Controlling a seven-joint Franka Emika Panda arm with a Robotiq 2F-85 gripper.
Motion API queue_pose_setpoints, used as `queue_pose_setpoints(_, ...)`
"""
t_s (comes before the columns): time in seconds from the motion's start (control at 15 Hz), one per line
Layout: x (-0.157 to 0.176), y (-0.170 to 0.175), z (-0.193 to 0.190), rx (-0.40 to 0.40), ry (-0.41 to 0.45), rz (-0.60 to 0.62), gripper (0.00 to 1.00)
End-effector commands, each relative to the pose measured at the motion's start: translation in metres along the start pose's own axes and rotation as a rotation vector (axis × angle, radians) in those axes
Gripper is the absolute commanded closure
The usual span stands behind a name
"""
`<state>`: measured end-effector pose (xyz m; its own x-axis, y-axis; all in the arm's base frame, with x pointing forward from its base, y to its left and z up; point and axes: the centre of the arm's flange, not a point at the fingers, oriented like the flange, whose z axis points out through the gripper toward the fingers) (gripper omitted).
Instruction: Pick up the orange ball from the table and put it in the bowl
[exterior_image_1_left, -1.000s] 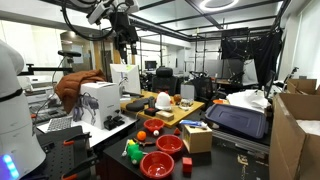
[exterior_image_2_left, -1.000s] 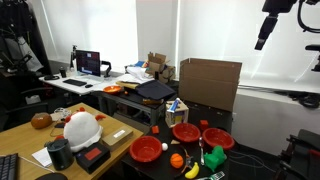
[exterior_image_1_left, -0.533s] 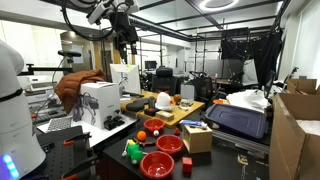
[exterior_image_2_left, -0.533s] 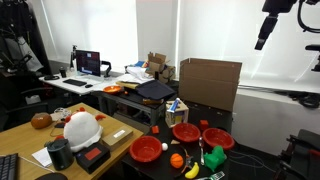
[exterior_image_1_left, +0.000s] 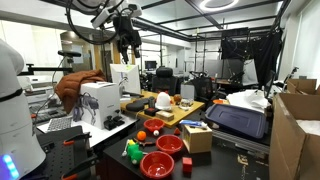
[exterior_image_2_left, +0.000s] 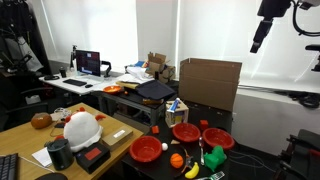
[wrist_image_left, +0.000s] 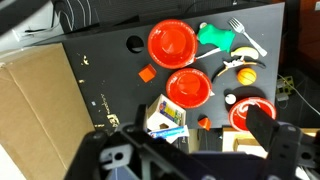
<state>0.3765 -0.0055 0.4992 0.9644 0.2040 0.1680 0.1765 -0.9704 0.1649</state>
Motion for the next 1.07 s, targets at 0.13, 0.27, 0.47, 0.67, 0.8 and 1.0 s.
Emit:
queue_pose_setpoints(0.13,0.062,0.006,0.046,0.003,0.063,0.016,0.0)
queue_pose_setpoints(0.27,0.081,0.005,0.064,0.03,0.091,0.017,0.0)
queue_pose_setpoints(0.47,0.107,-0.002,0.094,0.087,0.097,0.017,0.0)
queue_pose_setpoints(0.67,0.12,-0.016,0.11,0.11,0.09,0.003,0.0)
queue_pose_setpoints(0.8,0.13,-0.022,0.123,0.125,0.074,-0.017,0.0)
queue_pose_setpoints(1.0,0.141,-0.029,0.147,0.133,0.038,-0.053,0.0)
